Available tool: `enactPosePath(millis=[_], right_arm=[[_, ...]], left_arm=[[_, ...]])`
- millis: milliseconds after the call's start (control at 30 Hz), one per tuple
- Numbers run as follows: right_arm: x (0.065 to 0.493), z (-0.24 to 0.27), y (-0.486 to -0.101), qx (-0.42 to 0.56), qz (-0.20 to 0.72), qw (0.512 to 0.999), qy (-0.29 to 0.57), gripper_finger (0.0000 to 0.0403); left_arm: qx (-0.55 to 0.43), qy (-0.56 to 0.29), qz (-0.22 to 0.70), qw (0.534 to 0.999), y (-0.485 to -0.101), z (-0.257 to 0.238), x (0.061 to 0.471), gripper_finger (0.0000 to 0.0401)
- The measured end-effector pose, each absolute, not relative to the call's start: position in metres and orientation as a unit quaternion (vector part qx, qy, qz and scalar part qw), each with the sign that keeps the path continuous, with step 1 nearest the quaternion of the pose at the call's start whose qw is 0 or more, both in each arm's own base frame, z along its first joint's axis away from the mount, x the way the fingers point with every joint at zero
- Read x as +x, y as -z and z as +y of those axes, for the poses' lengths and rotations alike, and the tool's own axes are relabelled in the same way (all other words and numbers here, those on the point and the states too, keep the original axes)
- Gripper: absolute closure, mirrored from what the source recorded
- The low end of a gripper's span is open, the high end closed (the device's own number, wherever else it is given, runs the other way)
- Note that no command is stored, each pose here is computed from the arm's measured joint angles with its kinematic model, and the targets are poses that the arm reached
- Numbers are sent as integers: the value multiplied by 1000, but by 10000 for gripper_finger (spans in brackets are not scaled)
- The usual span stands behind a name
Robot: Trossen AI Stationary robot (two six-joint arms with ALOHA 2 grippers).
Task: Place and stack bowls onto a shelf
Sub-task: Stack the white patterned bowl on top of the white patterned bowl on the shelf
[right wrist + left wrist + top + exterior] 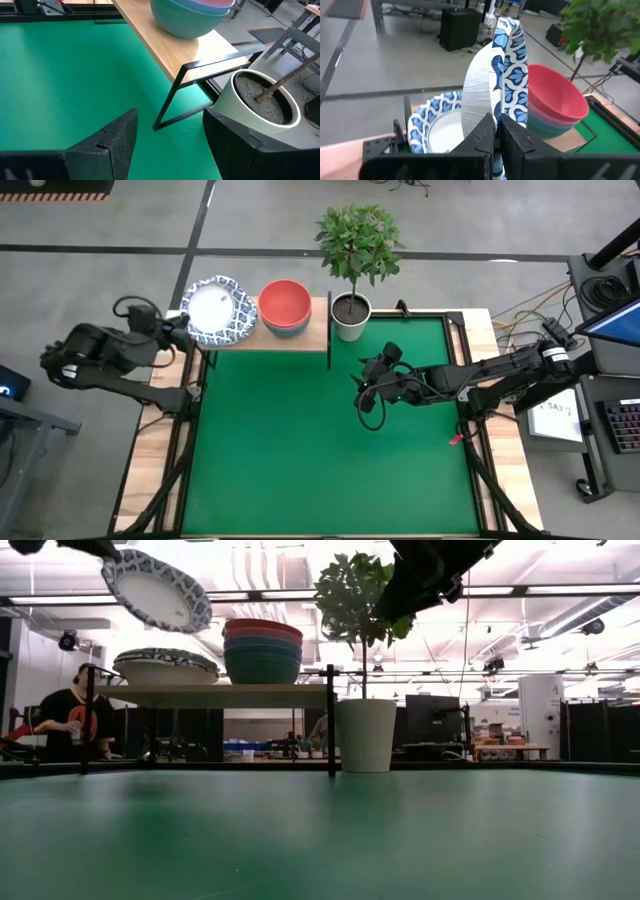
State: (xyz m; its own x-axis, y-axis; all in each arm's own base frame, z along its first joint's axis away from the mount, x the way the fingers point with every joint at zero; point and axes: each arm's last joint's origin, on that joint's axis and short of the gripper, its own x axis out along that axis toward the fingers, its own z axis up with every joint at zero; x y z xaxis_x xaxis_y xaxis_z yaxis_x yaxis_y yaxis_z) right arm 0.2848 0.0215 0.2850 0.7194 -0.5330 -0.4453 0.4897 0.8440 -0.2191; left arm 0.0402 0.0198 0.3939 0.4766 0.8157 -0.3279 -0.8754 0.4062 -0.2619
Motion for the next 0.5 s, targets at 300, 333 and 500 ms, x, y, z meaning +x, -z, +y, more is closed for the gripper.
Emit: enactPosePath(millis=[300,333,500], right_arm=[[285,22,-285,-32,252,928,274,188],[285,22,-285,-29,252,928,272,188],[285,22,-284,-21,253,930,266,188]], left_arm=[[-228,-521,73,819,-367,19,45,401],[-230,-521,71,819,-366,19,45,401],[-241,-526,49,814,-367,20,41,392]])
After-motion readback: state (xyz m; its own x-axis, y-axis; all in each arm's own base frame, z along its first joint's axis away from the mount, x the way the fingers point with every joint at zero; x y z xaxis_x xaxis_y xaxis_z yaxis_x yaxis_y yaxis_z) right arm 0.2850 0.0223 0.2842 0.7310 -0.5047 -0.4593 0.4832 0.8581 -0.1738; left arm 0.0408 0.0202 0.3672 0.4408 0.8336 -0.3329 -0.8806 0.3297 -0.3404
